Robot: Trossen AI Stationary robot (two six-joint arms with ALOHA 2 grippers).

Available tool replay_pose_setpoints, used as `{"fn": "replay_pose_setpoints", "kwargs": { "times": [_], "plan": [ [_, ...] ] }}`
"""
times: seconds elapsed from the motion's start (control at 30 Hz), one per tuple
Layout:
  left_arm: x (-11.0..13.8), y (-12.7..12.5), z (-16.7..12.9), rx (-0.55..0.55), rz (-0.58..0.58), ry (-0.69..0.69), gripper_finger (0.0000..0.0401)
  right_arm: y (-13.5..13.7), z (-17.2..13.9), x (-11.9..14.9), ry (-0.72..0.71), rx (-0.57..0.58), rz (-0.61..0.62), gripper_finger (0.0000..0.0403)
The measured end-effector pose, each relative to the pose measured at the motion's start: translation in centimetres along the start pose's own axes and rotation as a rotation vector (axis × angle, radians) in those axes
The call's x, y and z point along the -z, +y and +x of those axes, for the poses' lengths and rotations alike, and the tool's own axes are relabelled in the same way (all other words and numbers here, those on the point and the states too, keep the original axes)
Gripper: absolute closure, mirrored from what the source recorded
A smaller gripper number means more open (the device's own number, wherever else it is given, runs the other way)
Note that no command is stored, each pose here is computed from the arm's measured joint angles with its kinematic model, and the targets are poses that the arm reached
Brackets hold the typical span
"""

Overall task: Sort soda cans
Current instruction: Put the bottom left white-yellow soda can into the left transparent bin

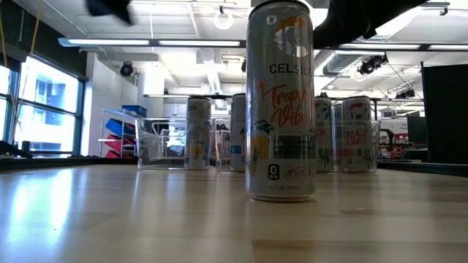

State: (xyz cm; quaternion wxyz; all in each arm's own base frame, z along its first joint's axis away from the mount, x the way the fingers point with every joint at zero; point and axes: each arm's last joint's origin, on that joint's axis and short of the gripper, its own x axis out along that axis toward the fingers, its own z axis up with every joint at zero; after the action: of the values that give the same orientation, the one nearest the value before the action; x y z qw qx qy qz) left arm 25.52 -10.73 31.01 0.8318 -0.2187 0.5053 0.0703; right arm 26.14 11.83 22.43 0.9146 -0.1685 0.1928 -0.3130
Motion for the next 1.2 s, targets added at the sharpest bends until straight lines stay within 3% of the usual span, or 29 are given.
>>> {"fn": "replay_pose_setpoints", "kwargs": {
  "times": [0.1, 0.23, 0.33, 0.7, 0.93, 1.2],
  "plan": [
    [1.3, 0.6, 1.1, -0.036, -0.004, 0.252, 0.0125, 0.0, 0.1, 0.0, 0.001, 0.003, -0.010, 0.0402],
    [3.5, 1.4, 1.7, -0.148, -0.101, 0.623, 0.0113, 0.0, 0.1, 0.0, 0.001, 0.008, -0.009, 0.0402],
    [4.7, 1.4, 1.5, -0.210, -0.149, 0.760, 0.0103, -0.1, 0.3, 0.0, 0.001, 0.031, -0.008, 0.0402],
    [7.8, -1.0, 0.7, -0.314, -0.368, 0.779, 0.0082, -0.2, 0.4, 0.0, 0.003, 0.041, -0.042, 0.0402],
    [10.5, -2.9, 0.5, -0.331, -0.431, 0.792, 0.0082, -0.2, 0.3, 0.0, 0.003, 0.031, -0.039, 0.0402],
    [11.8, -3.6, 0.4, -0.339, -0.445, 0.780, 0.0082, -0.1, 0.3, 0.0, 0.005, 0.008, -0.026, 0.0402]
  ]
}}
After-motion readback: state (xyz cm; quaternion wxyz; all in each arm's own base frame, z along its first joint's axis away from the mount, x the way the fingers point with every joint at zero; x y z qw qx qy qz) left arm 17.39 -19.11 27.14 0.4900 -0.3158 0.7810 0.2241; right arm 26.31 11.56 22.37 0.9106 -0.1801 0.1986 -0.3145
